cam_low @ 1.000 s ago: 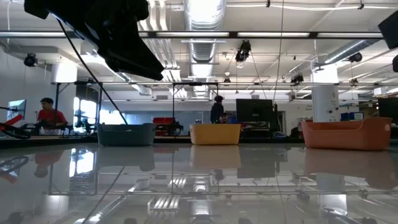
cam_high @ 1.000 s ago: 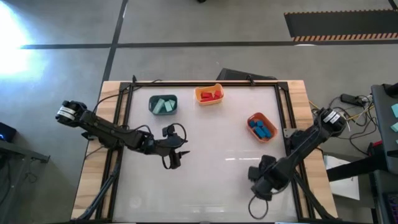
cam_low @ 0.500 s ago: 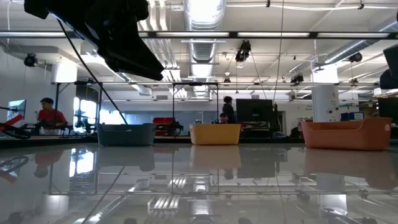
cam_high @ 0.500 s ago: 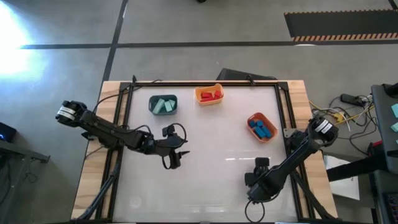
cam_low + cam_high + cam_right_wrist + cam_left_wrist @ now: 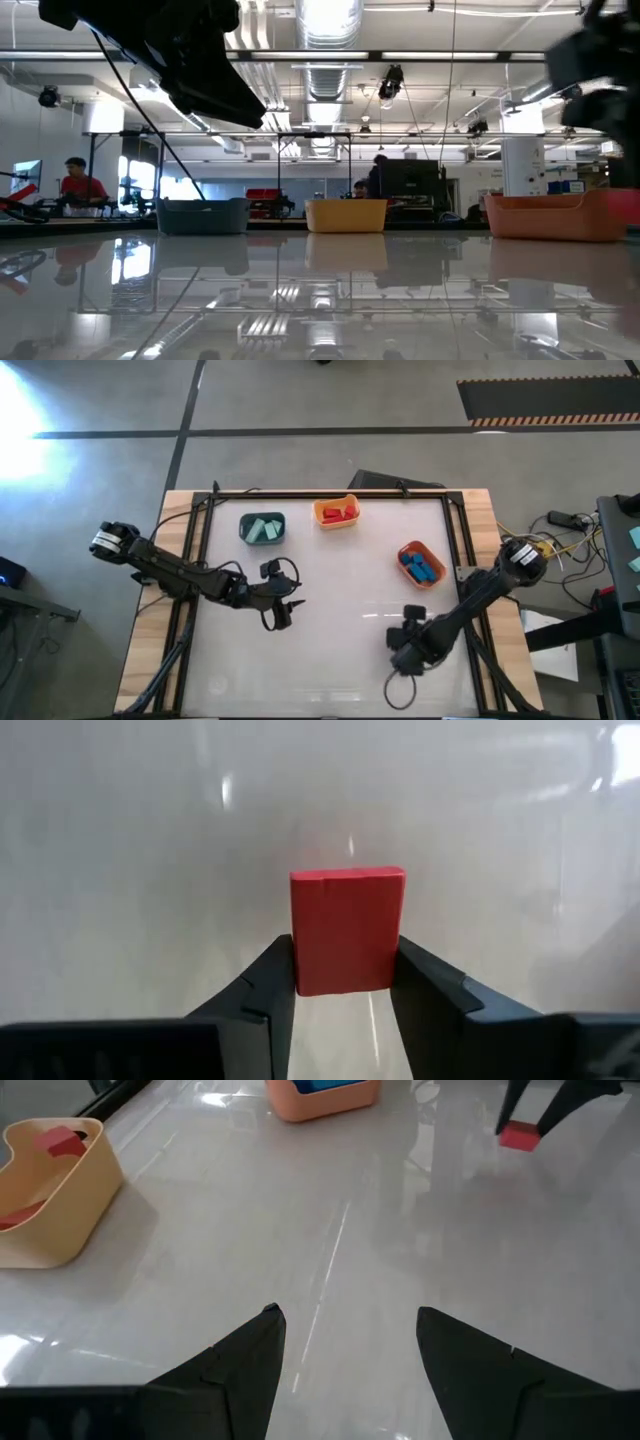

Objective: Sort & place blocks by color
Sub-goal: Put the orange block into the yellow bin

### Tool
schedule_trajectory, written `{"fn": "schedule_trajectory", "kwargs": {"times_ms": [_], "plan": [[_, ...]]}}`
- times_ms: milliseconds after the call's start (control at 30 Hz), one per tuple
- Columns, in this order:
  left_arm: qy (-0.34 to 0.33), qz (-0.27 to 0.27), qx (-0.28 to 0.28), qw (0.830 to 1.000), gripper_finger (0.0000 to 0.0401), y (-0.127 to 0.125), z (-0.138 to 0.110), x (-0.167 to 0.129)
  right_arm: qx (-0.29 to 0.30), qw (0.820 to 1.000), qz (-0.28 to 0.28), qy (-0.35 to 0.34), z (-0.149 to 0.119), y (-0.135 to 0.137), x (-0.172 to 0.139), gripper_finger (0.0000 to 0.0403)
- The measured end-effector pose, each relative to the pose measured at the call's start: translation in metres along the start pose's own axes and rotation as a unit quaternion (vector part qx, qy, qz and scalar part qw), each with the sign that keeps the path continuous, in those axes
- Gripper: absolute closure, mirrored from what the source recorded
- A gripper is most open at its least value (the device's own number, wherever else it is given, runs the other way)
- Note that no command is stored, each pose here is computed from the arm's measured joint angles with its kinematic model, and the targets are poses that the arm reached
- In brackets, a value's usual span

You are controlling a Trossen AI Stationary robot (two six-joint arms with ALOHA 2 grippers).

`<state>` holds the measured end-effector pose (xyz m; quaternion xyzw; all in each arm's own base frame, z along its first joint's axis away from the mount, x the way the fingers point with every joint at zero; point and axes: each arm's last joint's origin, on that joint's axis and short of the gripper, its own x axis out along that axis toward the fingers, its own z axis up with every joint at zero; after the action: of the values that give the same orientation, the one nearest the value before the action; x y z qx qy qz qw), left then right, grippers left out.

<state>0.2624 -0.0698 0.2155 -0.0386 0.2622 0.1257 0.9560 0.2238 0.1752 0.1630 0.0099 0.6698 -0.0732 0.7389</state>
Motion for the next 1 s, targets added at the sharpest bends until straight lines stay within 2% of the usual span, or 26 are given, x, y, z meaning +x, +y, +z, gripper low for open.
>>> {"fn": "schedule_trajectory", "kwargs": {"times_ms": [167,400,567,733,800,867,1000], "plan": [[-0.002,-0.001,-0.001,1.000,0.0189,0.000,0.000,0.000,0.009,0.994,-0.024,-0.108,0.030,-0.028,-0.014,0.0285],[-0.012,-0.004,0.007,1.000,0.0189,-0.001,0.002,0.000,-0.017,0.968,-0.087,-0.235,0.085,-0.092,-0.027,0.0285],[-0.012,-0.004,0.007,1.000,0.0189,-0.001,0.002,0.000,-0.002,0.937,-0.134,-0.321,0.127,-0.155,-0.029,0.0285],[-0.012,-0.004,0.005,1.000,0.0189,-0.001,0.001,0.000,0.085,0.916,-0.188,-0.344,0.143,-0.236,-0.020,0.0285],[-0.013,-0.004,0.004,1.000,0.0189,-0.001,0.002,0.000,0.116,0.912,-0.180,-0.351,0.144,-0.269,-0.013,0.0285],[-0.014,-0.005,0.004,1.000,0.0189,-0.001,0.002,0.000,0.144,0.907,-0.142,-0.369,0.144,-0.296,-0.005,0.0285],[-0.018,0.003,0.004,1.000,0.0189,0.000,0.002,0.000,0.189,0.886,-0.071,-0.418,0.147,-0.330,0.010,0.0285]]}}
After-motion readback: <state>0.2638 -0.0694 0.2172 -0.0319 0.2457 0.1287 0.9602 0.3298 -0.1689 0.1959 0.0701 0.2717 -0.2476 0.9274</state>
